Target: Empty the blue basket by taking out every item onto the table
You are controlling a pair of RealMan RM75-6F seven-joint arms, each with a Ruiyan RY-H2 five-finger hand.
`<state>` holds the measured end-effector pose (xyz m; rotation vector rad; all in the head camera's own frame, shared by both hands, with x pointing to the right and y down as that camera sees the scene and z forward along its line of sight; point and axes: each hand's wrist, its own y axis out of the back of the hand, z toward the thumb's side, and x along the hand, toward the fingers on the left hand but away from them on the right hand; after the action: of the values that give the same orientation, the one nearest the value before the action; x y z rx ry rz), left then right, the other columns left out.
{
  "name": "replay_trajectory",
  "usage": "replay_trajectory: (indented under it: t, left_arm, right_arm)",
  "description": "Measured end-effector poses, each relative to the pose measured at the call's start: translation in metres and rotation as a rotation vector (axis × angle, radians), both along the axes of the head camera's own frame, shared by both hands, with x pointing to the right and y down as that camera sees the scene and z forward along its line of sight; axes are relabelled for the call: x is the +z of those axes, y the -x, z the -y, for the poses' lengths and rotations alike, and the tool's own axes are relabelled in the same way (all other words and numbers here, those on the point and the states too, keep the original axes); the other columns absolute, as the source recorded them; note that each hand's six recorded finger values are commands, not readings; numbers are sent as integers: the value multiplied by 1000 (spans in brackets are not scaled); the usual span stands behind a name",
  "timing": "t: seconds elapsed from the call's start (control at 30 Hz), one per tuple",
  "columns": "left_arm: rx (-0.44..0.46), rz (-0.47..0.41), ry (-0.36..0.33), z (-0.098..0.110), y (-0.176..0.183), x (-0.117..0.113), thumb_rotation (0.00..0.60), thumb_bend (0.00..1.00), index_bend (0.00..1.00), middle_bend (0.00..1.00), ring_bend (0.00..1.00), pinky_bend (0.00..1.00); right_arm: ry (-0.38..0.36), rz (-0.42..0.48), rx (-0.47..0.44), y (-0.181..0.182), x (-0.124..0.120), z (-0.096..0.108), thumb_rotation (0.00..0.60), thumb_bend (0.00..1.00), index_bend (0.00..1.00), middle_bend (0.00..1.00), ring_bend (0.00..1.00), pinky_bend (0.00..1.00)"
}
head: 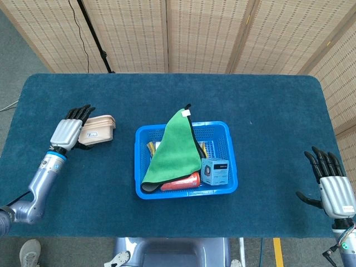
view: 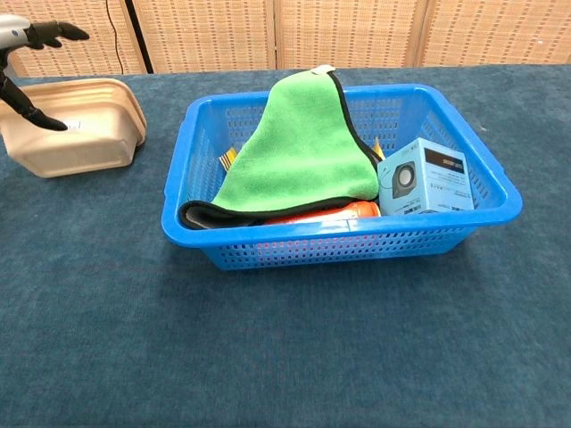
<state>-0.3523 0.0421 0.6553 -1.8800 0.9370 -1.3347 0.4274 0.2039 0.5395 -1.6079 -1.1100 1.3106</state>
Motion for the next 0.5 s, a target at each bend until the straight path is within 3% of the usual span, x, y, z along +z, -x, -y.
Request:
replay_trajectory:
  t: [0.23,0.5]
  left_arm:
    - [156,-75,-94,-10,-43,-44,600,50,0,0,0,0]
    - [327,-41,-144,-23,-105,-56,600,49,0,0,0,0]
  right_arm:
    - [-2,12,-2,1,-2,0,600,0,0,0,0,0]
    - [-9,11,12,-5,-4,1,600,0,0,0,0,0]
